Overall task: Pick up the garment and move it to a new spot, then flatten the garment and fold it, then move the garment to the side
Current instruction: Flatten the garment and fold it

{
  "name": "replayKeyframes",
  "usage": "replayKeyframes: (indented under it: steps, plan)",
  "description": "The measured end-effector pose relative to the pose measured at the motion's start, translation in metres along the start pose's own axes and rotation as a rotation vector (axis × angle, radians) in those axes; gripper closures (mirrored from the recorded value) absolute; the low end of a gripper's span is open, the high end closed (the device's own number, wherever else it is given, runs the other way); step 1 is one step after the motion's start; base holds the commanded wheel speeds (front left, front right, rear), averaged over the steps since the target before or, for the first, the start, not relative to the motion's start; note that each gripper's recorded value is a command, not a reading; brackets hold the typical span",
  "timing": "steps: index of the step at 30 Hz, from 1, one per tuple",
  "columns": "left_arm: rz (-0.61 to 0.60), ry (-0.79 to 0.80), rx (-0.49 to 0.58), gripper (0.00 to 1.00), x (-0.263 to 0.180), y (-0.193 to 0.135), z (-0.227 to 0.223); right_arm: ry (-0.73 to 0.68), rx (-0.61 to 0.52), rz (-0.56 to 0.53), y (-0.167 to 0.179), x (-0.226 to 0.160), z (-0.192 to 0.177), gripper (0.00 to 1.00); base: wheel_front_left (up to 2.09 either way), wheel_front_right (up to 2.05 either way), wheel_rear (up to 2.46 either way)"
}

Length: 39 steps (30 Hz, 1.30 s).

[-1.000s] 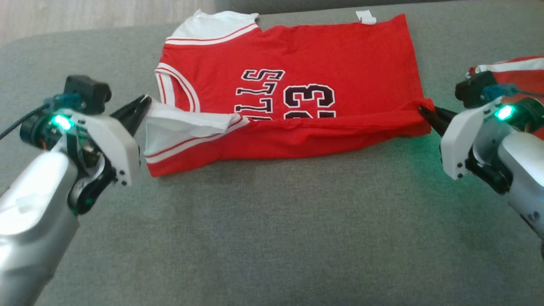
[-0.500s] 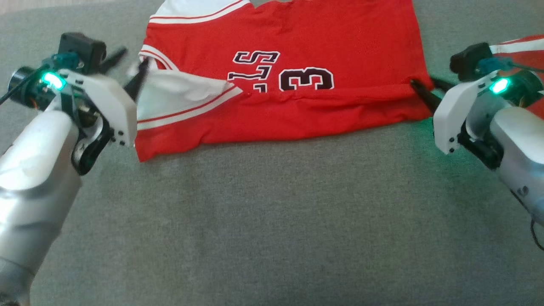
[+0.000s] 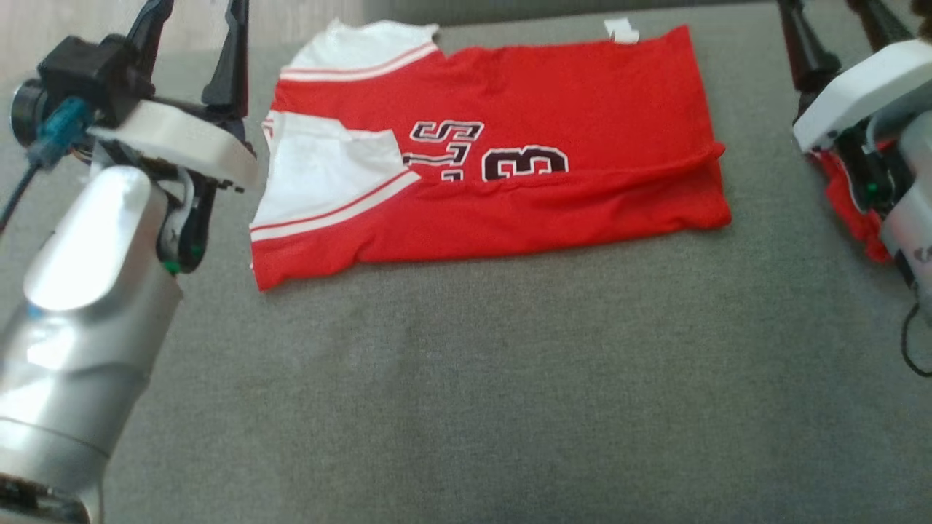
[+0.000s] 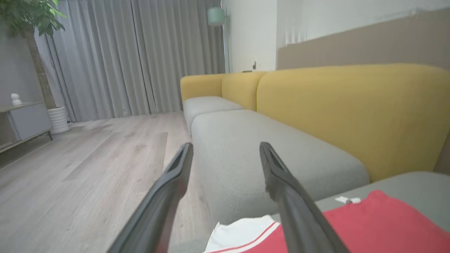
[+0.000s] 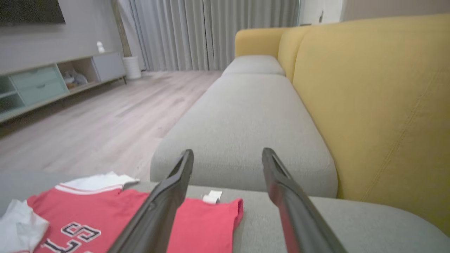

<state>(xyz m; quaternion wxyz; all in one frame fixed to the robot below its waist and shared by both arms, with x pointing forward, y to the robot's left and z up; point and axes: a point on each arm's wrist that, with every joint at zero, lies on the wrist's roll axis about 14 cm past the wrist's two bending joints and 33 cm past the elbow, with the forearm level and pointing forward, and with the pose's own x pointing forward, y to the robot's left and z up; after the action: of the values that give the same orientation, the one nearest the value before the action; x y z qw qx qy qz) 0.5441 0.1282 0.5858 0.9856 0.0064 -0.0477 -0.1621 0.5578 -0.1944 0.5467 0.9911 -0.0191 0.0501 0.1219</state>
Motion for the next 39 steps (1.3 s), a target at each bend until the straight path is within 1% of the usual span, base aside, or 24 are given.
replayKeyframes:
  steps: [4, 6, 8, 9, 10, 13, 16, 19, 22, 26, 30, 35, 39]
  plan:
    - [0.035, -0.077, -0.041, 0.0, -0.018, -0.006, 0.017, -0.144, 0.06, -0.03, 0.0, -0.007, 0.047, 0.0, 0.0, 0.0, 0.0]
    - [0.049, -0.084, -0.056, 0.0, -0.03, -0.012, 0.014, -0.239, 0.067, -0.044, -0.004, -0.015, 0.076, 0.0, 0.0, 0.0, 0.0]
    - [0.067, -0.085, -0.088, 0.0, -0.043, -0.018, 0.01, -0.314, 0.075, -0.064, -0.007, -0.027, 0.091, 0.0, 0.0, 0.0, 0.0]
    - [0.08, -0.083, -0.108, 0.0, -0.05, -0.021, 0.007, -0.334, 0.093, -0.076, -0.006, -0.035, 0.088, 0.0, 0.0, 0.0, 0.0]
    - [0.088, -0.082, -0.125, 0.0, -0.057, -0.024, 0.004, -0.335, 0.11, -0.087, -0.004, -0.042, 0.078, 0.0, 0.0, 0.0, 0.0]
    - [0.139, -0.092, -0.2, 0.0, -0.079, -0.029, -0.001, -0.278, 0.134, -0.112, 0.015, -0.068, 0.025, 0.0, 0.0, 0.0, 0.0]
    - [0.166, -0.058, -0.204, 0.0, -0.103, -0.034, -0.02, -0.211, 0.178, -0.14, 0.037, -0.096, -0.023, 0.0, 0.0, 0.0, 0.0]
    - [0.214, -0.003, -0.208, 0.0, -0.125, -0.032, -0.043, -0.178, 0.198, -0.173, 0.048, -0.119, -0.048, 0.0, 0.0, 0.0, 0.0]
    - [0.247, 0.022, -0.213, 0.0, -0.141, -0.032, -0.056, -0.168, 0.183, -0.205, 0.044, -0.137, -0.058, 0.0, 0.0, 0.0, 0.0]
    - [0.27, 0.055, -0.234, 0.0, -0.152, -0.035, -0.071, -0.128, 0.157, -0.187, 0.054, -0.15, -0.073, 0.0, 0.0, 0.0, 0.0]
    - [0.256, 0.082, -0.226, 0.0, -0.151, -0.038, -0.082, -0.119, 0.19, -0.175, 0.062, -0.151, -0.078, 0.0, 0.0, 0.0, 0.0]
    - [0.24, 0.163, -0.221, 0.0, -0.146, -0.041, -0.109, -0.119, 0.203, -0.192, 0.056, -0.15, -0.08, 0.0, 0.0, 0.0, 0.0]
    - [0.242, 0.205, -0.205, 0.0, -0.135, -0.036, -0.123, -0.114, 0.208, -0.195, 0.054, -0.146, -0.082, 0.0, 0.0, 0.0, 0.0]
